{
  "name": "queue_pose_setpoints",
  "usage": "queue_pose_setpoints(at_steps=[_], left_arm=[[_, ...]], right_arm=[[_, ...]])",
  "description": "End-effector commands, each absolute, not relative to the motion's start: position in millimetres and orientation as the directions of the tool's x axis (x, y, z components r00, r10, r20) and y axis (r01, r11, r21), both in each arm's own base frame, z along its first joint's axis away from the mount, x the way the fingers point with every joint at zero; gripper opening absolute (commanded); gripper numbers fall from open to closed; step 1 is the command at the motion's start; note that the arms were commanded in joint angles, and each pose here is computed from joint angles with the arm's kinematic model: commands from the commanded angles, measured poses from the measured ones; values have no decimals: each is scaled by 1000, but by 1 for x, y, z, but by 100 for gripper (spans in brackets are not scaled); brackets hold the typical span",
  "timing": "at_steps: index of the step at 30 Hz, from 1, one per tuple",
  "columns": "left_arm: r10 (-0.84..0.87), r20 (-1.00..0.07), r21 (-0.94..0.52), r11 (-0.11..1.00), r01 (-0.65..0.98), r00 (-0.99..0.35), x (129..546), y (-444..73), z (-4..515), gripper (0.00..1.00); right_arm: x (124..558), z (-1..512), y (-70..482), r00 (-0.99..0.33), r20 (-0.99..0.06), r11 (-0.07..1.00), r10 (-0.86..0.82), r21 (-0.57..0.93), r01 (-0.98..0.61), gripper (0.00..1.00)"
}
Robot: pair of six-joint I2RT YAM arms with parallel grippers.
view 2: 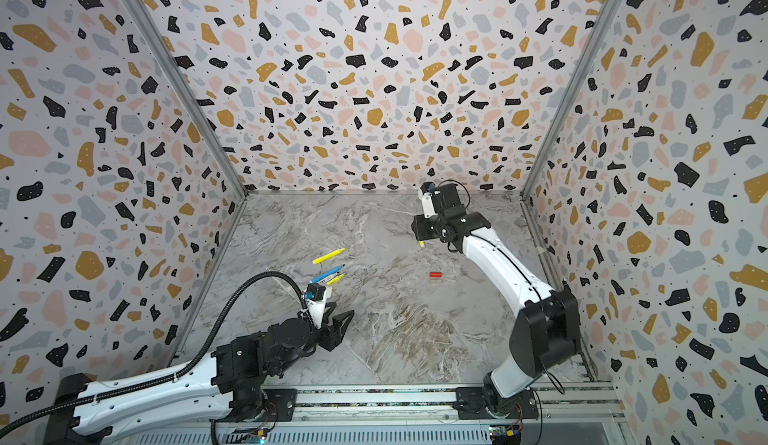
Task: Insert the pens into the pen caps
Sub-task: 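Lower the capped highlighter onto the far table area and open the right gripper, then move the left gripper over the pens while the right arm draws back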
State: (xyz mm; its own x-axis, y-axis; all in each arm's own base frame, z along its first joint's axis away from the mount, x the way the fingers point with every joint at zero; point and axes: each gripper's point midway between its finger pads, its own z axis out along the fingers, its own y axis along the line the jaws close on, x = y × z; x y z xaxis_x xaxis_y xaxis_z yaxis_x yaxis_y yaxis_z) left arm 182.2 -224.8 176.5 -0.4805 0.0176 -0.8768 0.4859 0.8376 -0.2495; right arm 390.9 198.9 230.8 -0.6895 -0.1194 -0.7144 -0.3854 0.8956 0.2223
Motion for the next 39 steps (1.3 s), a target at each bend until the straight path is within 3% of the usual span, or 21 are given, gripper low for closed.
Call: queue_pose_setpoints(at_steps=[1, 12, 19, 26, 32, 39], left_arm=[[29, -871, -230, 858, 459, -490, 195, -224, 179, 60], [5, -809, -235, 914, 330, -588, 251, -202, 154, 59], [-1, -784, -210, 942, 263, -620, 281, -181, 135, 59], [-14, -758, -228, 942, 245, -652, 301, -171, 121, 58], [10, -726, -200, 954, 225, -687, 315, -165, 107, 58], [-1, -698, -196, 962, 191, -716, 327, -158, 89, 57]], right_arm=[[374, 246, 201, -629, -774, 850, -75, 281, -447, 46], [316, 227, 162, -614, -789, 848, -15, 315, -427, 48], [288, 235, 117, -547, -836, 917, 47, 253, -308, 57], [260, 228, 83, -517, -853, 962, 75, 199, -189, 58], [251, 243, 73, -435, -896, 967, 88, 182, -179, 70], [250, 238, 81, -454, -887, 956, 87, 202, -211, 72]])
